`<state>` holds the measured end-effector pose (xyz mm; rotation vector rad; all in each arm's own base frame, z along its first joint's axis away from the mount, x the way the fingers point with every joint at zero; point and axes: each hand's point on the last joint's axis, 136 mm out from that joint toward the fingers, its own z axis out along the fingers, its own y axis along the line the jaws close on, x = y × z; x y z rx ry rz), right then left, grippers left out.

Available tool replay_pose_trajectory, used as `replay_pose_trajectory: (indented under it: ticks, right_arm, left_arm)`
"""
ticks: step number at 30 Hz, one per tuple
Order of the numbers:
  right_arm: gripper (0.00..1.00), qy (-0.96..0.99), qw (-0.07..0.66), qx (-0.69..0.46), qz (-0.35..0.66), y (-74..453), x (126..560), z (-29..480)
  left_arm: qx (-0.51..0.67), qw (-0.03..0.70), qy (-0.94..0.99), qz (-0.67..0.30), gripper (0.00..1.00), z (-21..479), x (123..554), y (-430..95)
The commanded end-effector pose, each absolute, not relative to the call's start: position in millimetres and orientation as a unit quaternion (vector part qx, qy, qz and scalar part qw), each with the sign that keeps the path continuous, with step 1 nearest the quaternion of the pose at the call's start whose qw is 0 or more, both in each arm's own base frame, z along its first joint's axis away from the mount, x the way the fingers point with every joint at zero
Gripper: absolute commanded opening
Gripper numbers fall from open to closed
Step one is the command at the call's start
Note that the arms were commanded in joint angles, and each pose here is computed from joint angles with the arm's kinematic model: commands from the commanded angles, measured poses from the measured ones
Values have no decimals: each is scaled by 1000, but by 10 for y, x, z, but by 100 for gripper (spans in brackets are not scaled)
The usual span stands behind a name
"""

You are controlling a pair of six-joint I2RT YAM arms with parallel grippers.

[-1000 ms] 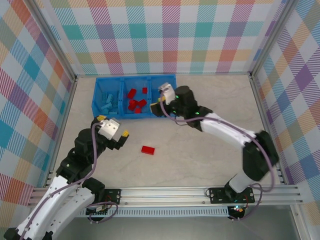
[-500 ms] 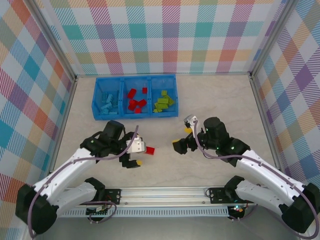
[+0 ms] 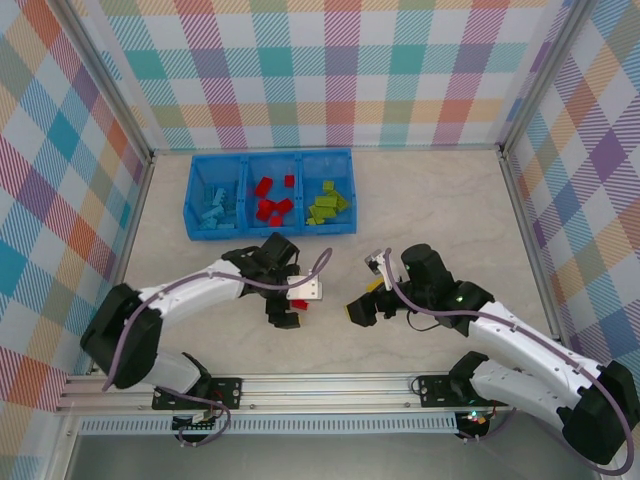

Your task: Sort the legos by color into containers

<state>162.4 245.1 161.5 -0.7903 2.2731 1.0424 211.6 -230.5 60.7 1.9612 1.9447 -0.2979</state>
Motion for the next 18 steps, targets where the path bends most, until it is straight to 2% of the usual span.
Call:
replay_pose_trajectory:
  ticks: [1,8,11,13,18]
  right_arm:
    - [100,834,252,-296,390,2452,1563,1652]
    - [100,836,256,-289,390,2418,1546,1681]
    - [100,839,257,-286,386,2388,1537,1693]
    - [100,841,255,-283,385,2371,1525,1702]
    - [100,852,224,-286,377,2326,1432,1694]
  left_arm:
    - [697,180,691,-65,88,508,2295,-2329]
    - [716,153,680,-30,82,249,2392,-2264]
    - [721,136,679,-33,63,196,2374,-2261]
    - [726,135,673,-37,60,182,2346,-2270]
    - [727,155,668,-30,21,239,2370,-2272]
